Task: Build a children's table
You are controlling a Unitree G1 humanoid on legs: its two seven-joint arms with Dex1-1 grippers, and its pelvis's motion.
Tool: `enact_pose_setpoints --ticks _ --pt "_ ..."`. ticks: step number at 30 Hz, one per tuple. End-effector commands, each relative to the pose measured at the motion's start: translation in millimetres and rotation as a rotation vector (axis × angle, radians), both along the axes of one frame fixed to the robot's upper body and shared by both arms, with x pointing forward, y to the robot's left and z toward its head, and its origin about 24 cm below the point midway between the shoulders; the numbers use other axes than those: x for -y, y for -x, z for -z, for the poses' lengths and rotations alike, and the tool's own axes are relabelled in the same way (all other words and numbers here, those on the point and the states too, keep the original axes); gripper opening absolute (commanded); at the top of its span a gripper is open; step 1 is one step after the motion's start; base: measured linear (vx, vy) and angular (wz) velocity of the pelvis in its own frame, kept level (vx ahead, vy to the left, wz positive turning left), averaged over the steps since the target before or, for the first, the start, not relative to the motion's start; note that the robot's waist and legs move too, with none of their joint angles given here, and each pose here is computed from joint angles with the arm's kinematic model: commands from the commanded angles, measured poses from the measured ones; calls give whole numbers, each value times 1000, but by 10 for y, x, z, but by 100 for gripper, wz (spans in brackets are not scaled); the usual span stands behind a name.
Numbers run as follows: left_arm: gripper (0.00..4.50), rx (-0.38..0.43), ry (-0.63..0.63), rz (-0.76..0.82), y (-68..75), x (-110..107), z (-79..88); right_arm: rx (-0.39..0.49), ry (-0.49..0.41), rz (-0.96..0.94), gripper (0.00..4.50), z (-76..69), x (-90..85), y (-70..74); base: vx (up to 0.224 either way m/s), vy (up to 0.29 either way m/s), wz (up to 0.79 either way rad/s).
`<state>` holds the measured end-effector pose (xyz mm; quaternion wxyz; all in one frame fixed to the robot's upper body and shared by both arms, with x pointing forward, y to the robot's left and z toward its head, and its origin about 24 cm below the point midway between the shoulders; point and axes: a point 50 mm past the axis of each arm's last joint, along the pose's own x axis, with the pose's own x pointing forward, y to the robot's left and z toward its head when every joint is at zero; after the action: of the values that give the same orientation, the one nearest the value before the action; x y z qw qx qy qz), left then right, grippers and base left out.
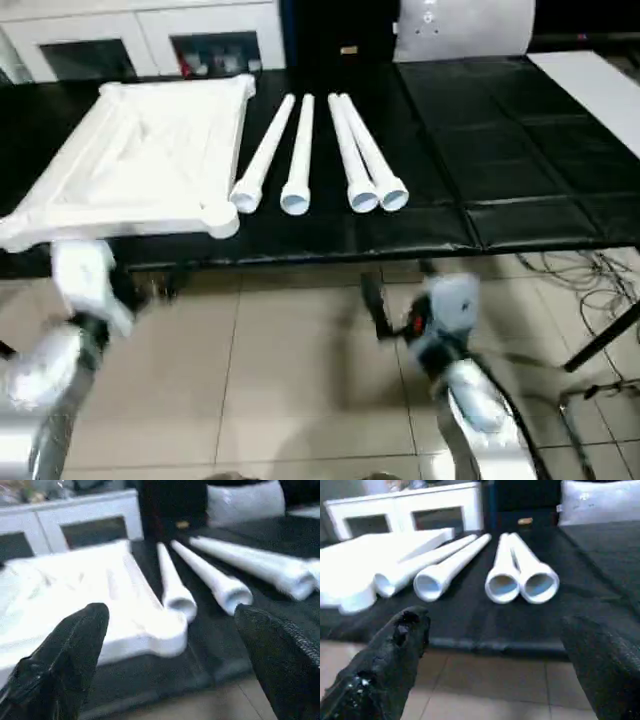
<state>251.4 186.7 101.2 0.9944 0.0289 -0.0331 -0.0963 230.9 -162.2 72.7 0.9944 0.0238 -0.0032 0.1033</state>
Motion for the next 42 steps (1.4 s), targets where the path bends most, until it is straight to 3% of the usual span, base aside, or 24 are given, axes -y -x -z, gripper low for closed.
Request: enact_pose_setpoints --ticks 1,5,11,14,19,23,28,34,42 --pt "448 -63 86 3 17 66 50 0 2 19 450 -69 -62 -87 0 0 0" --pt "448 -120 124 16 122 202 111 -5 14 12 450 -73 -111 -168 0 0 0" --pt "448 -145 134 -32 152 134 168 17 53 -67 450 -229 -236 -272 24 -27 45" --pt "448 -150 96 -10 208 185 90 1 -35 -121 450 -282 -317 -293 79 -3 60" --pt "448 -146 76 9 122 209 65 -4 -21 -151 450 -231 -370 -300 166 -17 17" --pt "448 -135 89 -14 -66 224 103 -23 -26 -80 450 -162 -233 -255 107 -42 5" --pt "448 -152 86 2 -98 284 136 -51 5 -52 450 -92 -154 -227 163 24 -2" --pt "448 -161 144 -14 -113 297 201 -57 54 -93 450 -114 -255 -276 130 2 2" --pt "448 -135 115 -1 -151 315 193 -15 18 -31 450 -157 -175 -349 76 -34 -3"
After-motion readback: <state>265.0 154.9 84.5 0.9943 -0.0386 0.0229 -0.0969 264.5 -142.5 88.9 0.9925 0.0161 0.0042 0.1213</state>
